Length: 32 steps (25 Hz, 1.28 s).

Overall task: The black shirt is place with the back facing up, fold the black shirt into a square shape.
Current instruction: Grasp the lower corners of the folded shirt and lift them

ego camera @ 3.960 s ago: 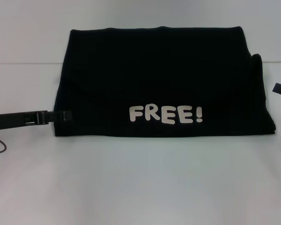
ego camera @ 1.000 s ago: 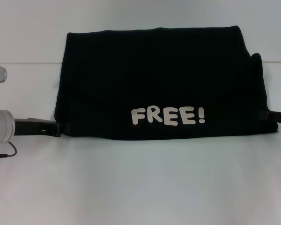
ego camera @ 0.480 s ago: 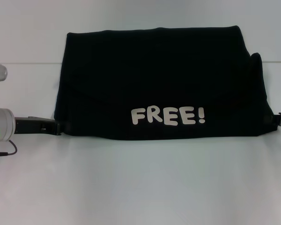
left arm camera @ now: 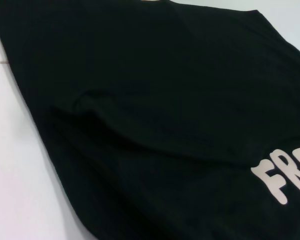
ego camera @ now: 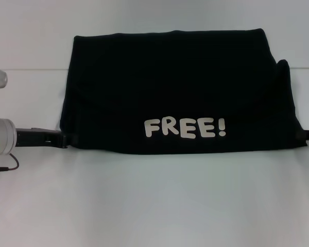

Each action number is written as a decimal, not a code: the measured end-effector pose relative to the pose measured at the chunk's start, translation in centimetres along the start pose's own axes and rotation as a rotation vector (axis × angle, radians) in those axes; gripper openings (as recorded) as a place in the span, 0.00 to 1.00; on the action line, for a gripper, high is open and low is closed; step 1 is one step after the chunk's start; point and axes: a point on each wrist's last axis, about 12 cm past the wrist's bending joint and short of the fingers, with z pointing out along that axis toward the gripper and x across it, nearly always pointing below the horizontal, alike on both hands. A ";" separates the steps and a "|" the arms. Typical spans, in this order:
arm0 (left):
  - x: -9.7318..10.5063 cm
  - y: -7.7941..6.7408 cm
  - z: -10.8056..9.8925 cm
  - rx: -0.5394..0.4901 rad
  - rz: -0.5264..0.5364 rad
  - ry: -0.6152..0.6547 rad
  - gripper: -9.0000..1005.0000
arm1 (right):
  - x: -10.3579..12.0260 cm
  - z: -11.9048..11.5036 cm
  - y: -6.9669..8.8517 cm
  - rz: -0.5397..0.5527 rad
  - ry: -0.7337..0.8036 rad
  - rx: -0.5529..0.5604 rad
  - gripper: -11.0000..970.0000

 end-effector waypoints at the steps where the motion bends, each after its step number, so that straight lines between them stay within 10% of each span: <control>1: 0.0 0.0 -0.1 0.005 -0.004 0.000 0.01 | 0.1 -0.3 -0.1 -0.001 -0.001 -0.010 0.04; 32: 9.8 -0.7 -10.8 0.430 -0.124 0.204 0.01 | 13.8 -13.7 -2.0 -0.051 0.157 -0.391 0.06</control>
